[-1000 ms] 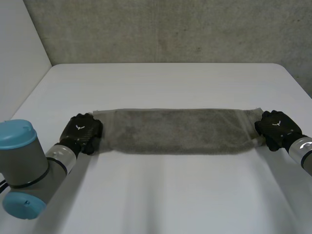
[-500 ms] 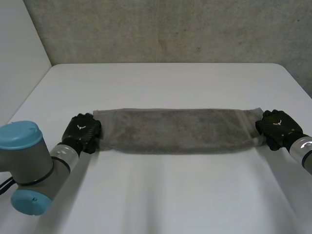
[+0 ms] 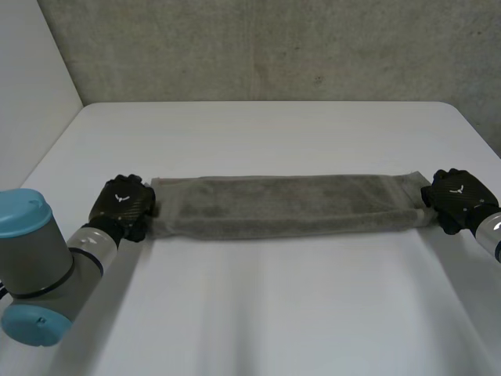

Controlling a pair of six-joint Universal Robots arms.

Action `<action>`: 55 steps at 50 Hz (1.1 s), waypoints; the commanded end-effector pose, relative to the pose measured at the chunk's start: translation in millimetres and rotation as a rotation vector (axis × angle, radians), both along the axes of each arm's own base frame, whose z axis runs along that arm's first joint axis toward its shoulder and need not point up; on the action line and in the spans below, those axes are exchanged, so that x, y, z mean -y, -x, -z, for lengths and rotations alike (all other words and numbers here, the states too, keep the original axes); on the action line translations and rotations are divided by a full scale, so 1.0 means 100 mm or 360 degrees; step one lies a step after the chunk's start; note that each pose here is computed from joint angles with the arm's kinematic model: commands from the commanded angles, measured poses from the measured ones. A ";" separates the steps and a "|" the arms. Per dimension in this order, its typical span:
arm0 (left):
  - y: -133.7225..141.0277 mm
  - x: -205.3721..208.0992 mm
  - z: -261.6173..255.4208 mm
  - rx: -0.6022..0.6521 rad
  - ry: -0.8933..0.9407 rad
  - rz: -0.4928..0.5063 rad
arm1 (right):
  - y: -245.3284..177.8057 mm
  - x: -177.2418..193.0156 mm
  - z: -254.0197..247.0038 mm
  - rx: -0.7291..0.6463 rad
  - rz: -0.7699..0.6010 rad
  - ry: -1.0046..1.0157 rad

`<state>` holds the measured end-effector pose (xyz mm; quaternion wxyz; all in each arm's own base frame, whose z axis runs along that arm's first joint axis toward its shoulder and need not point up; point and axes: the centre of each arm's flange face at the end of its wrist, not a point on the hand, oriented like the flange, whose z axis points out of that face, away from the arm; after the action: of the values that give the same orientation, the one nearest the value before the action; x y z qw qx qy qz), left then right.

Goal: Fold the towel.

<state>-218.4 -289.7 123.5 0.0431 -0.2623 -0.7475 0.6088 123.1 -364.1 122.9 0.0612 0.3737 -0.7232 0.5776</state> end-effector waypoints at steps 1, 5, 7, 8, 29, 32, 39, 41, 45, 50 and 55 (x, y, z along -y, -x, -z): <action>0.03 -0.09 0.05 0.0074 -0.0028 0.0040 | 0.11 0.03 0.00 -0.0036 0.0034 -0.0013; 0.02 -0.12 0.02 0.0075 -0.0028 0.0040 | 0.10 0.01 0.00 -0.0035 0.0031 -0.0034; 0.03 -0.13 0.00 0.0073 -0.0021 0.0043 | 0.09 -0.02 0.01 -0.0027 0.0024 -0.0065; 0.04 -0.13 -0.02 0.0070 -0.0009 0.0047 | 0.09 -0.02 0.01 -0.0027 0.0024 -0.0065; -0.09 -0.19 -0.20 0.0058 0.0019 -0.0006 | 0.67 0.20 -0.32 -0.0040 0.0128 0.0083; -0.10 -0.19 -0.24 0.0056 0.0028 -0.0014 | 0.73 0.29 -0.42 -0.0083 0.0136 0.0153; -0.10 -0.20 -0.36 0.0036 0.0066 -0.0017 | 0.77 0.49 -0.75 -0.0139 0.0130 0.0308; -0.10 -0.20 -0.38 0.0033 0.0081 -0.0018 | 0.63 0.52 -0.93 -0.0130 0.0082 0.0344; -0.10 -0.18 -0.44 0.0023 0.0113 -0.0019 | 0.12 0.43 -1.15 -0.0127 -0.0102 0.0404; -0.09 -0.16 -0.50 0.0013 0.0140 -0.0020 | -0.69 0.17 -1.32 -0.0126 -0.0332 0.0485; -0.07 -0.16 -0.52 -0.0004 0.0151 -0.0014 | -1.77 -0.42 -1.28 -0.0089 -0.0690 0.0529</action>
<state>-209.4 -273.2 173.1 0.0251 -0.2615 -0.7220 0.6401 196.0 -380.4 254.4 0.0821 0.4587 -0.5789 0.6691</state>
